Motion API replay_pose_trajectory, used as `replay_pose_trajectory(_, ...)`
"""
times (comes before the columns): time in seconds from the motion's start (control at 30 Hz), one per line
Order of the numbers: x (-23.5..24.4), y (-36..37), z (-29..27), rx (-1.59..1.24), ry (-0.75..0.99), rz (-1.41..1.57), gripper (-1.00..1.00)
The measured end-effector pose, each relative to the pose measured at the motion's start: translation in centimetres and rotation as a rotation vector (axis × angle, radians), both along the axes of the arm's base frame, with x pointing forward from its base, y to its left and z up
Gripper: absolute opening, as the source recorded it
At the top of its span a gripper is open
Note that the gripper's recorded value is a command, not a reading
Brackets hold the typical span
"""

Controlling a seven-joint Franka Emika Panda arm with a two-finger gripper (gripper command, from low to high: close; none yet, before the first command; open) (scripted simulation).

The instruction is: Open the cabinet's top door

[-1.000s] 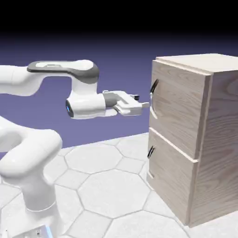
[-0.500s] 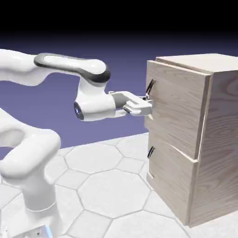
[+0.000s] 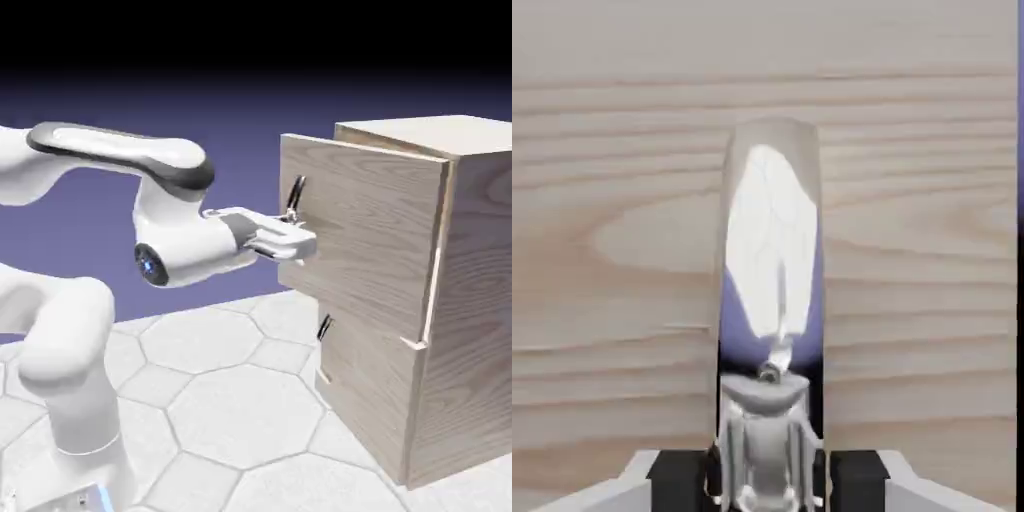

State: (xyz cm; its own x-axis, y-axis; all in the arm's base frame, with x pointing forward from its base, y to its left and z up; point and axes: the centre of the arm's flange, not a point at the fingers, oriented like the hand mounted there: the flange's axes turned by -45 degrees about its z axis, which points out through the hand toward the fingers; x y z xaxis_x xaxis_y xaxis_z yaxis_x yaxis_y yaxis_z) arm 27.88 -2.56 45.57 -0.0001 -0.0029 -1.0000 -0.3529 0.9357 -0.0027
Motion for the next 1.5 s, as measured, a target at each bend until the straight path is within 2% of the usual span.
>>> replay_pose_trajectory(0.7,-4.0,-6.6,0.0,0.003,0.0,0.267,-1.0)
replay_pose_trajectory(1.1,-6.2,-15.0,0.0,0.003,0.0,0.572,-1.0)
replay_pose_trajectory(1.5,-5.7,-23.8,0.0,0.003,0.001,0.884,-1.0)
